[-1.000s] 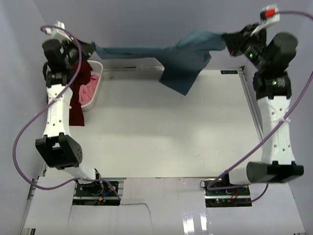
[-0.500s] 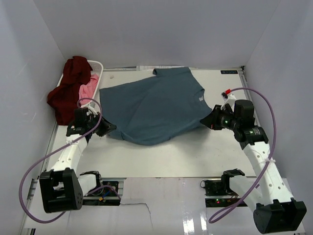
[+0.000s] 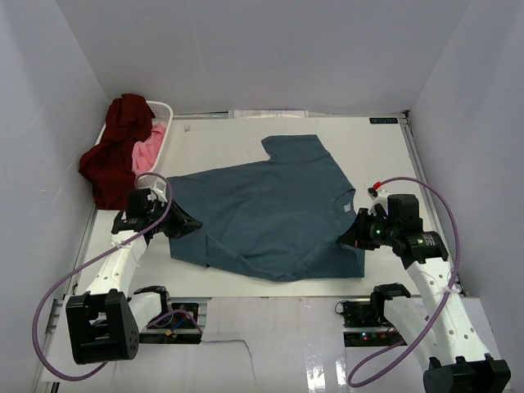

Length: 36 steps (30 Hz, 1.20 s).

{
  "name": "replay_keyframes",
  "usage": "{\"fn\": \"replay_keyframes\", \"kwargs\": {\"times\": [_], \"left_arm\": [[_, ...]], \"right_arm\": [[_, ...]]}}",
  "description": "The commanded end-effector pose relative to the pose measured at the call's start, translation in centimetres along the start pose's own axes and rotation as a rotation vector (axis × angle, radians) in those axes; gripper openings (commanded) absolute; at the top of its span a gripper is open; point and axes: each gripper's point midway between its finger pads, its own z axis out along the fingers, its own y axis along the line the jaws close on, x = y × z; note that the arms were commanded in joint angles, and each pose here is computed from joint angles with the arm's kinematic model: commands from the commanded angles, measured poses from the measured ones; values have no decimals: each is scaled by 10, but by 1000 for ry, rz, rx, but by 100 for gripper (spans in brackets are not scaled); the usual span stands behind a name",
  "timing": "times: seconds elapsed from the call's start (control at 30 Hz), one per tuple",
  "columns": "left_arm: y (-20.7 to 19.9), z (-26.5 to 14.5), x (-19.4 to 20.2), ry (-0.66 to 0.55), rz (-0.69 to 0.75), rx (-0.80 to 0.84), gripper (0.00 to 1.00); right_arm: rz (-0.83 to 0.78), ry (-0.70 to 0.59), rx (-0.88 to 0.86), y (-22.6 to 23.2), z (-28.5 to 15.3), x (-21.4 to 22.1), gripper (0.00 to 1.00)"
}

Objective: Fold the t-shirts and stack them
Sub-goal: Flatten out the tshirt

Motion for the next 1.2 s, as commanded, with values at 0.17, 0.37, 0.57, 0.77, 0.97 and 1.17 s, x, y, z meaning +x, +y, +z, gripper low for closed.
{"fn": "replay_keyframes", "kwargs": {"times": [0.17, 0.37, 0.57, 0.77, 0.97, 1.17], "left_arm": [[-68, -63, 10, -5, 240, 205, 98], [-64, -87, 30, 41, 361, 120, 98], [-55, -81, 62, 107, 360, 157, 98], [-57, -79, -5, -52, 438, -45, 98], [-59, -41, -35, 94, 504, -104, 95], [-34, -7, -46, 202, 562, -351, 72]], "right_arm": [[-28, 15, -6, 0, -1, 5, 8], [-33, 34, -12, 0, -3, 14, 8], [-31, 63, -9, 0, -8, 24, 8], [-49, 59, -17, 2, -3, 12, 8], [-95, 48, -26, 7, -3, -4, 8], [-118, 57, -42, 9, 1, -11, 8]]}}
